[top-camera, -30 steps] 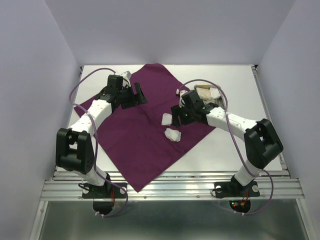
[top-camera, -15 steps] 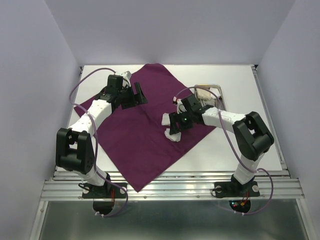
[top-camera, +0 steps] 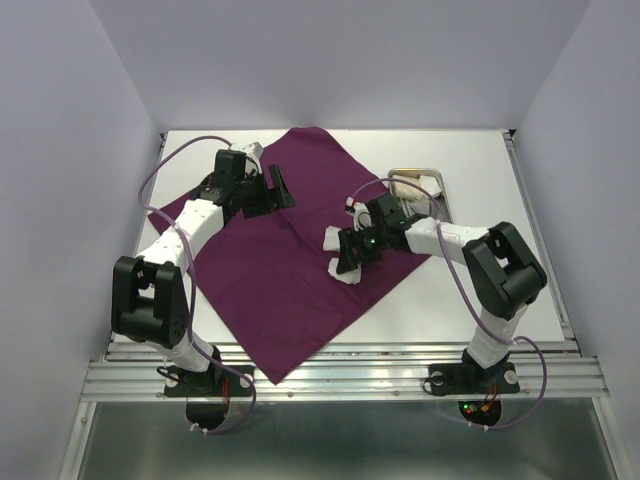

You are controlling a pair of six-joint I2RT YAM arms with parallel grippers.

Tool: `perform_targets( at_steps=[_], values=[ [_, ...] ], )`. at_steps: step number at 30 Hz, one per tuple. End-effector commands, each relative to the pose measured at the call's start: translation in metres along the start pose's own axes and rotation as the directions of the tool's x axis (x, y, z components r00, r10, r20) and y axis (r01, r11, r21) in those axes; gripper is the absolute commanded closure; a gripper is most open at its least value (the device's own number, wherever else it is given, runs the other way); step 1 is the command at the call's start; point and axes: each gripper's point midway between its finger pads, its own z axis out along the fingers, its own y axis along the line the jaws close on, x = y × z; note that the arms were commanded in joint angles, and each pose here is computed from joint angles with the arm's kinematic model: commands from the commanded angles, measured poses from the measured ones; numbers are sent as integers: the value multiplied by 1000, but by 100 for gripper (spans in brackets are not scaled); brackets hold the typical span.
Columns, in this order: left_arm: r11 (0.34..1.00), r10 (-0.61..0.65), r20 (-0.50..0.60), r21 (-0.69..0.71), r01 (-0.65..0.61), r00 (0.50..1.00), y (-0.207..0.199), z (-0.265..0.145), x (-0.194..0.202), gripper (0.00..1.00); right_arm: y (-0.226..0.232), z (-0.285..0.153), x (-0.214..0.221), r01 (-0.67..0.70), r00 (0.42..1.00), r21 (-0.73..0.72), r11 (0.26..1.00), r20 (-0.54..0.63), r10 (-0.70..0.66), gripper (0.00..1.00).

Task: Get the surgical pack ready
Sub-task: Adjust the medical item in the surgical kit.

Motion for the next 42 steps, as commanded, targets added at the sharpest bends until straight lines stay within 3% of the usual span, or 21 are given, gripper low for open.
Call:
perform_targets(
  at_steps=[1,9,16,22,29,35,39,42],
  values=[
    [999,27,32,25,-28,999,-4,-6,-5,13,5,7,6,-13,1000,-60,998,-16,12,31],
    [999,26,33,26,-27,999,-4,-6,-6,13,-1,8,10,-36,999,-51,998,-17,35,43],
    [999,26,32,24,-26,999,-4,-7,-5,13,-7,2,5,-48,999,-33,998,7,49,73],
    [1000,25,34,18,-26,999,-3,-7,-6,13,-5,-15,-8,-59,995,18,998,77,58,88],
    [1000,24,31,10,-25,999,-1,-5,-7,14,-13,-40,-20,-162,971,135,978,199,134,96],
    [1000,25,24,8,-25,999,0,-1,-7,13,-34,-59,-31,-304,917,254,918,339,210,99],
    [1000,27,26,6,-27,999,0,-1,-8,14,-49,-66,-31,-451,848,289,845,435,303,94],
    [1000,25,24,5,-25,999,0,-1,-7,14,-52,-65,-30,-584,750,221,781,516,415,90]
  ],
)
